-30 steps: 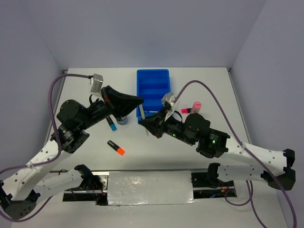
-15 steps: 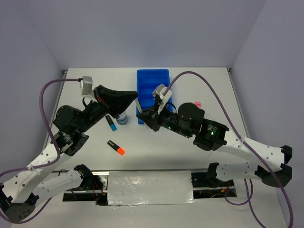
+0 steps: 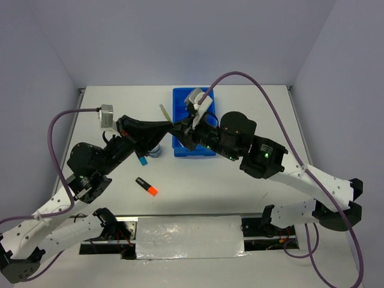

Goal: Sort the stationery into containers
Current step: Close the pen cap on the pen, then place the pen in the storage box.

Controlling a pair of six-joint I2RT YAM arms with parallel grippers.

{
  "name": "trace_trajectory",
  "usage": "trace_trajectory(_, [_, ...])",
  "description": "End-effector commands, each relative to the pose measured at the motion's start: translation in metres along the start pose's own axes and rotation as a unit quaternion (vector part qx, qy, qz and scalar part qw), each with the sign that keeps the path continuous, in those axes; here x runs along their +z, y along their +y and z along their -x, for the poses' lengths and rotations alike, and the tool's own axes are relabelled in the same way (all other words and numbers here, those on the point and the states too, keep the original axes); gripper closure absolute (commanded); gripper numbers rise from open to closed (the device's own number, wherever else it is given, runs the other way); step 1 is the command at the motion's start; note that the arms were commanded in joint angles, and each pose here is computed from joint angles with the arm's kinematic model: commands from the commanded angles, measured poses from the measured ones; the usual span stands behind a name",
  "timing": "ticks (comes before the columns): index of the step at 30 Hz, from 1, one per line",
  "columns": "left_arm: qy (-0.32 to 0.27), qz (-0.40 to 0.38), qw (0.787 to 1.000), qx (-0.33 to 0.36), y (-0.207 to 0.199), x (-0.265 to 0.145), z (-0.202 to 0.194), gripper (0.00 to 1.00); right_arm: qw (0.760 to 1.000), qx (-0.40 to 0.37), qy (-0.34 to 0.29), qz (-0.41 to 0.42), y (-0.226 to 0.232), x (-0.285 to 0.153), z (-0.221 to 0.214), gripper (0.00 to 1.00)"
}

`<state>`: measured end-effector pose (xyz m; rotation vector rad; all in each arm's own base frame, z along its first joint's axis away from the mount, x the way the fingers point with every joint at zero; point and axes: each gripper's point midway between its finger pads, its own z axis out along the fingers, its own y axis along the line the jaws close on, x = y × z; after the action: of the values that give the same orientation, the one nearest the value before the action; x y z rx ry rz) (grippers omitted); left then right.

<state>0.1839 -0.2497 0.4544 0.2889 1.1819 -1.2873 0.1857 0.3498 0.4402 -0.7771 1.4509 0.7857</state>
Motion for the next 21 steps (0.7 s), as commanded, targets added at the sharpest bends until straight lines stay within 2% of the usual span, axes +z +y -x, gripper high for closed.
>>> trace_trajectory(1, [0.198, 0.086, 0.976, -0.022, 0.04, -0.034, -0.098, 0.93, 0.979, 0.019, -0.202, 0.027, 0.009, -0.018, 0.099, 1.0])
trace_trajectory(4, [0.172, 0.112, 0.979, 0.008, 0.04, -0.029, -0.068, 0.83, 0.987, 0.026, -0.16, 0.005, 0.002, -0.007, 0.048, 1.0])
trace_trajectory(6, [0.142, 0.133, 0.98, 0.03, 0.039, -0.024, -0.039, 0.69, 0.99, 0.031, -0.134, -0.02, -0.008, -0.002, 0.017, 1.0])
trace_trajectory(7, [0.145, 0.148, 0.978, 0.037, 0.042, -0.026, -0.035, 0.57, 0.991, 0.028, -0.124, -0.038, -0.02, -0.001, 0.007, 1.0])
trace_trajectory(9, [0.111, 0.187, 0.975, 0.053, 0.046, -0.028, -0.007, 0.45, 0.993, 0.044, -0.098, -0.047, -0.031, 0.002, -0.022, 1.0])
trace_trajectory(10, [0.101, 0.205, 0.972, 0.056, 0.05, -0.032, 0.001, 0.31, 0.994, 0.045, -0.087, -0.051, -0.038, 0.003, -0.032, 1.0])
trace_trajectory(11, [0.084, 0.255, 0.961, 0.062, 0.061, -0.043, 0.015, 0.21, 0.995, 0.038, -0.066, -0.058, -0.053, 0.005, -0.052, 1.0])
trace_trajectory(13, [0.067, 0.308, 0.947, 0.065, 0.073, -0.058, 0.026, 0.01, 0.997, 0.021, -0.032, -0.067, -0.079, 0.006, -0.075, 1.0])
trace_trajectory(16, [0.069, 0.401, 0.909, 0.092, 0.098, -0.093, 0.034, 0.01, 0.995, -0.064, 0.07, -0.014, -0.084, 0.012, -0.127, 1.0])
trace_trajectory(17, [0.087, 0.418, 0.898, 0.105, 0.104, -0.105, 0.029, 0.01, 0.988, -0.122, 0.095, -0.002, -0.092, 0.013, -0.138, 1.0])
trace_trajectory(18, [0.093, 0.433, 0.888, 0.122, 0.11, -0.113, 0.029, 0.01, 0.978, -0.146, 0.15, 0.02, -0.093, 0.014, -0.17, 1.0])
trace_trajectory(20, [0.119, 0.444, 0.877, 0.139, 0.117, -0.127, 0.017, 0.01, 0.959, -0.211, 0.186, 0.036, -0.105, 0.016, -0.19, 1.0])
trace_trajectory(21, [0.134, 0.439, 0.875, 0.152, 0.119, -0.13, 0.011, 0.01, 0.949, -0.219, 0.219, 0.059, -0.106, 0.018, -0.212, 1.0])
